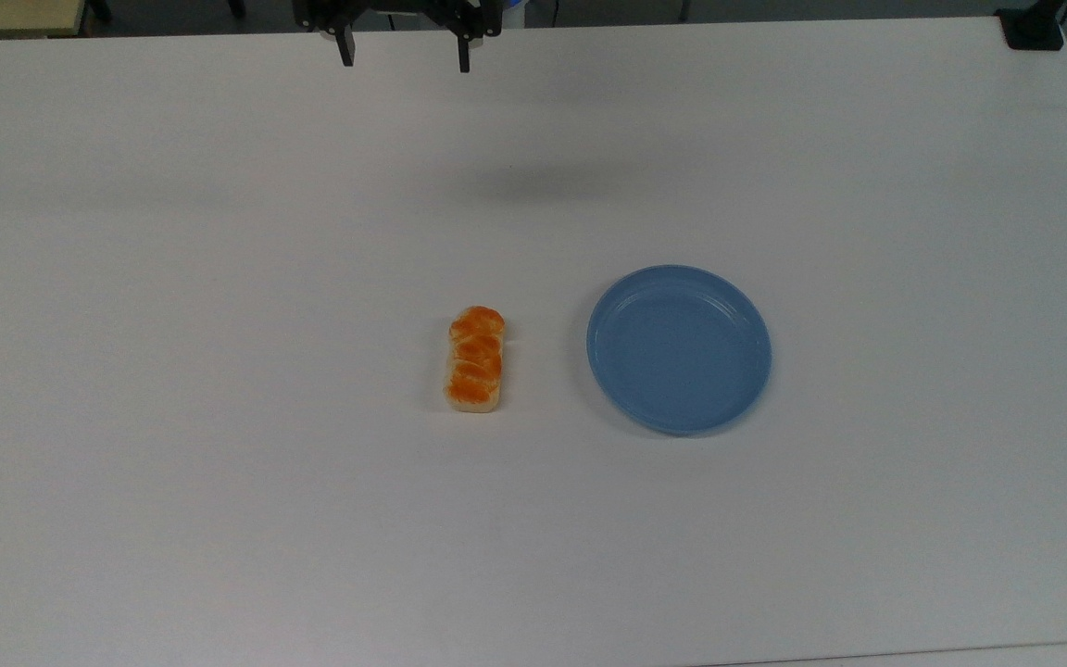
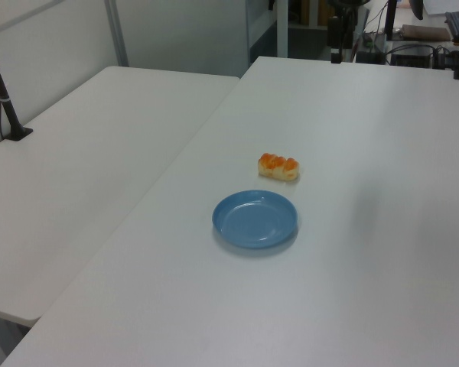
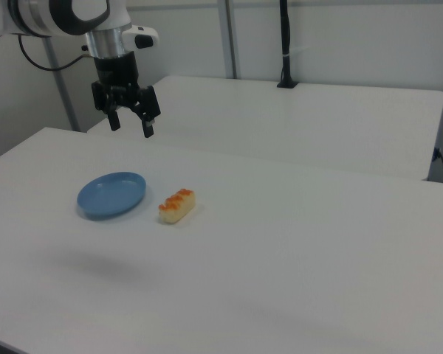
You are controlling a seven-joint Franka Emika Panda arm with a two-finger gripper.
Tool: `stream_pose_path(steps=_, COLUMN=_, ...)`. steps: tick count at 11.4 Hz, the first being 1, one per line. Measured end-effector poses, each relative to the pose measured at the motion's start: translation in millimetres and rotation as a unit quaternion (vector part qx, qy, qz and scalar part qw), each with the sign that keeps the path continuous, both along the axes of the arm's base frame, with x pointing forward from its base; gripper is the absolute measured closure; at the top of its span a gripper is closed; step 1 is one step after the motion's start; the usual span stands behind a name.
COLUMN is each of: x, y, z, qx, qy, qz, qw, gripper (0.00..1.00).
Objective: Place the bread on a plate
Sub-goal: 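Move the open gripper down toward the orange-topped bread roll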
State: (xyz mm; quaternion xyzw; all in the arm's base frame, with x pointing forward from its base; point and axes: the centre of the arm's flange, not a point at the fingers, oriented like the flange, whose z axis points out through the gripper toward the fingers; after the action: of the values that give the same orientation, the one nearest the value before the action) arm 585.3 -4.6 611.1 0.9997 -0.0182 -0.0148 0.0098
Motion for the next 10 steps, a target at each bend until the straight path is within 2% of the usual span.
stream_pose_path(steps=6, x=1, y=-19, z=3, qx=0.0, qy=-0.012, qz=-0.014, qw=0.9998, gripper=0.0)
stream_pose_path(steps=10, x=12, y=-33, z=2, qx=-0.002, qy=-0.045, qz=-0.025, qw=0.9987, gripper=0.0)
